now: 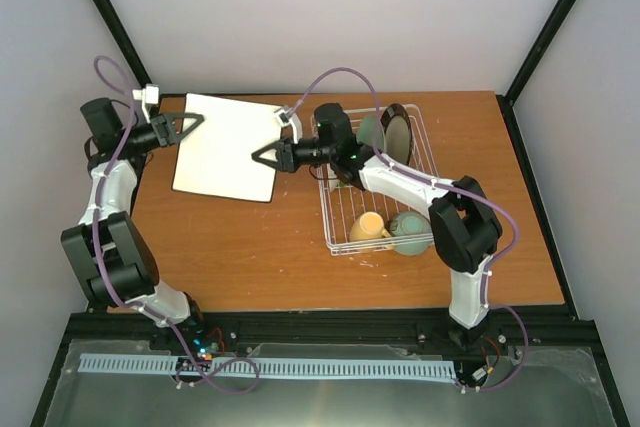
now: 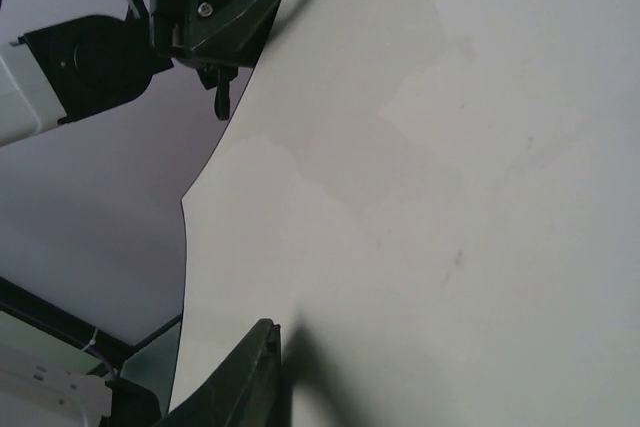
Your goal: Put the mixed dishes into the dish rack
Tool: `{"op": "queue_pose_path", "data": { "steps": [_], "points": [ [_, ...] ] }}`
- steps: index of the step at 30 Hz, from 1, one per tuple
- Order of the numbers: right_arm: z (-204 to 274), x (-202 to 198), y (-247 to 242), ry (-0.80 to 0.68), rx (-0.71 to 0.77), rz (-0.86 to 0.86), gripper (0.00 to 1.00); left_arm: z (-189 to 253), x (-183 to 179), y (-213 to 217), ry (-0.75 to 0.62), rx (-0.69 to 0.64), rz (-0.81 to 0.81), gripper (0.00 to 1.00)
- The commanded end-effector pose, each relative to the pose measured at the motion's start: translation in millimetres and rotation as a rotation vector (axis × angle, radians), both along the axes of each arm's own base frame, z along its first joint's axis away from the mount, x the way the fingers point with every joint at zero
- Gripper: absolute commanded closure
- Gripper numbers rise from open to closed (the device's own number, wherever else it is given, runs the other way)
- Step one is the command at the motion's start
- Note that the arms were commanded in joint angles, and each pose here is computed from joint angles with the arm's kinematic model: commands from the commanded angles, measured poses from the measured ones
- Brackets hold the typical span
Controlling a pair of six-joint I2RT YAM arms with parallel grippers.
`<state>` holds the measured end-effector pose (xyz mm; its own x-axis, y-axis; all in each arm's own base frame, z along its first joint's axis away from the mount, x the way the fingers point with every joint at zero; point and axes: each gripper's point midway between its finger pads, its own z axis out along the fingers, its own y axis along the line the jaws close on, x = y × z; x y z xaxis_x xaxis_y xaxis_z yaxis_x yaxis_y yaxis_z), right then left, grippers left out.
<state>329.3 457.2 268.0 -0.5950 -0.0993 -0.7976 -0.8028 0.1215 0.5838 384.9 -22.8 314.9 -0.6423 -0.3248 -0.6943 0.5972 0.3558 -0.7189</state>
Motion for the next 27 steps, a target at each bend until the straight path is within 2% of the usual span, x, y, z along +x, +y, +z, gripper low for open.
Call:
{"op": "queue_pose_path", "data": {
  "steps": [1,3,4,6,7,8,12,14,19,23,27],
  "points": [
    [69.8,-36.6,2.4,-0.164,0.115,0.071,0.97,9.5,3.1,-14.3,-0.061,0.033,-0.056,0.63],
    [68.8,-38.1,-0.3,-0.167,0.107,0.065,0.97,8.2,9.0,-11.6,-0.058,0.041,-0.04,0.52],
    [68.5,-38.5,-1.9,-0.169,0.101,0.06,0.97,8.8,11.9,-10.0,-0.057,0.046,-0.029,0.4],
    [67.0,-39.2,-3.7,-0.166,0.093,0.054,0.97,11.0,17.9,-6.6,-0.062,0.061,-0.002,0.24],
    [68.1,-39.6,-5.2,-0.171,0.094,0.048,0.97,13.2,22.3,-4.0,-0.062,0.074,0.025,0.05],
    [68.2,-40.3,-6.5,-0.172,0.095,0.043,0.97,17.2,27.2,-0.2,-0.069,0.095,0.059,0.01],
    [71.4,-40.0,-12.1,-0.186,0.092,0.011,0.97,44.3,43.5,18.0,-0.117,0.211,0.232,0.0],
    [76.0,-41.4,-14.0,-0.201,0.089,0.009,0.97,63.3,50.5,33.8,-0.155,0.288,0.371,0.0],
    [108.6,-50.1,-25.1,-0.262,0.114,-0.004,0.97,100.6,36.6,71.2,-0.239,0.411,0.716,0.0],
    [150.1,-49.4,-55.1,-0.385,0.108,-0.159,0.97,123.8,6.4,92.3,-0.344,0.453,0.939,0.0],
    [185.1,-41.3,-102.4,-0.534,0.073,-0.406,0.97,116.4,-3.1,96.8,-0.335,0.492,0.972,0.0]
  ]
}}
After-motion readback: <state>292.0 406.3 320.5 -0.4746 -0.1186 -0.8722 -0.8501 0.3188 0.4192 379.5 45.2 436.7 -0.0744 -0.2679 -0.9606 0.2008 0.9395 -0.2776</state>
